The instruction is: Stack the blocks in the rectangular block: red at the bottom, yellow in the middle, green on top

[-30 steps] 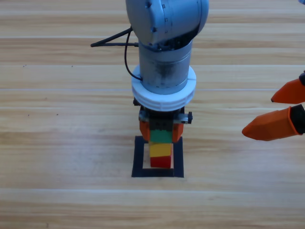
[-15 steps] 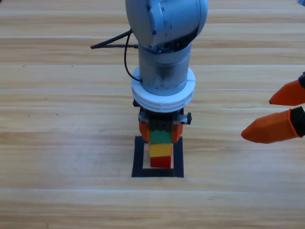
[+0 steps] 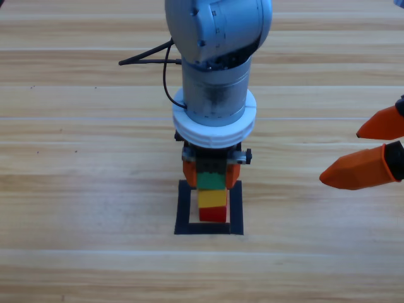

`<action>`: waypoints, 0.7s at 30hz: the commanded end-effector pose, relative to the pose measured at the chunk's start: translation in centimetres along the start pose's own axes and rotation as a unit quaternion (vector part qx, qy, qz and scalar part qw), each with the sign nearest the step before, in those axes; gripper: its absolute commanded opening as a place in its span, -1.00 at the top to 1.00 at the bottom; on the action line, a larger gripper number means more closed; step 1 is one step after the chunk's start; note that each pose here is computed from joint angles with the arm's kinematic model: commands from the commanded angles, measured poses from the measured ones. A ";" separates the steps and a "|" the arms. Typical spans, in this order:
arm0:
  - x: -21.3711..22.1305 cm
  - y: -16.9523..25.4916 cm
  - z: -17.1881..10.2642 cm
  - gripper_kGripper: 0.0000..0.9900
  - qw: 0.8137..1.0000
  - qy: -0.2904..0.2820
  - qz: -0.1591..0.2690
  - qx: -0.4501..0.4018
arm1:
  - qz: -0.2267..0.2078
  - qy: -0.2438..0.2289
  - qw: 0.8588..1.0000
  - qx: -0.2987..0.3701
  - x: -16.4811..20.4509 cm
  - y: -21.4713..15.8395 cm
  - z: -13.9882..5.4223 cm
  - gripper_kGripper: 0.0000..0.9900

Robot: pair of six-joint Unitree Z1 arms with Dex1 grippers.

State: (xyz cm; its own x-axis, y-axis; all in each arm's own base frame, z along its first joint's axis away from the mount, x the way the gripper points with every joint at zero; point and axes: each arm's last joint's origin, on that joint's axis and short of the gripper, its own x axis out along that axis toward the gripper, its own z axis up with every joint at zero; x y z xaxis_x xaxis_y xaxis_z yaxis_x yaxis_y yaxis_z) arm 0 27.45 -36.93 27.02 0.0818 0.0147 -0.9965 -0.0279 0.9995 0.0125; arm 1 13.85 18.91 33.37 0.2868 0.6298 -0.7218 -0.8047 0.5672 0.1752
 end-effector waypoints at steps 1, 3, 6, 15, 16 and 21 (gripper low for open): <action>3.5 -0.3 1.0 0.95 0.999 0.015 0.029 -0.007 | -0.004 0.027 1.000 0.004 0.4 -0.5 -1.2 -1.00; 3.2 -0.5 1.1 -0.14 1.000 0.012 0.022 -0.010 | -0.004 0.027 1.000 0.004 0.5 -0.5 -1.2 -1.00; 2.4 -1.0 0.7 -1.00 1.000 0.006 0.009 -0.010 | -0.004 0.027 1.000 0.004 0.5 -0.5 -1.2 -1.00; 1.7 -1.6 0.2 -1.00 1.000 0.001 -0.002 -0.007 | -0.002 0.027 1.000 0.005 0.5 -0.5 -1.2 -1.00; 1.3 -1.5 0.1 -1.00 1.000 -0.002 -0.004 -0.007 | -0.002 0.028 1.000 0.005 0.5 -0.5 -1.2 -1.00; -3.3 0.4 -0.4 -1.00 0.999 -0.036 -0.034 -0.010 | -0.001 0.030 1.000 0.005 0.6 -0.5 -1.2 -1.00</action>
State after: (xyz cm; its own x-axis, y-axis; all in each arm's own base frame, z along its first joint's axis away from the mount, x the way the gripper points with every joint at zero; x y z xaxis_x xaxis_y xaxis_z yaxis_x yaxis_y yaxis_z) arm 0 27.89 -37.56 27.30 0.1048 -0.0171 -0.9943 -0.0488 0.9986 -0.0223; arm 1 13.84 18.91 33.37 0.2858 0.6304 -0.7218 -0.8069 0.5646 0.1736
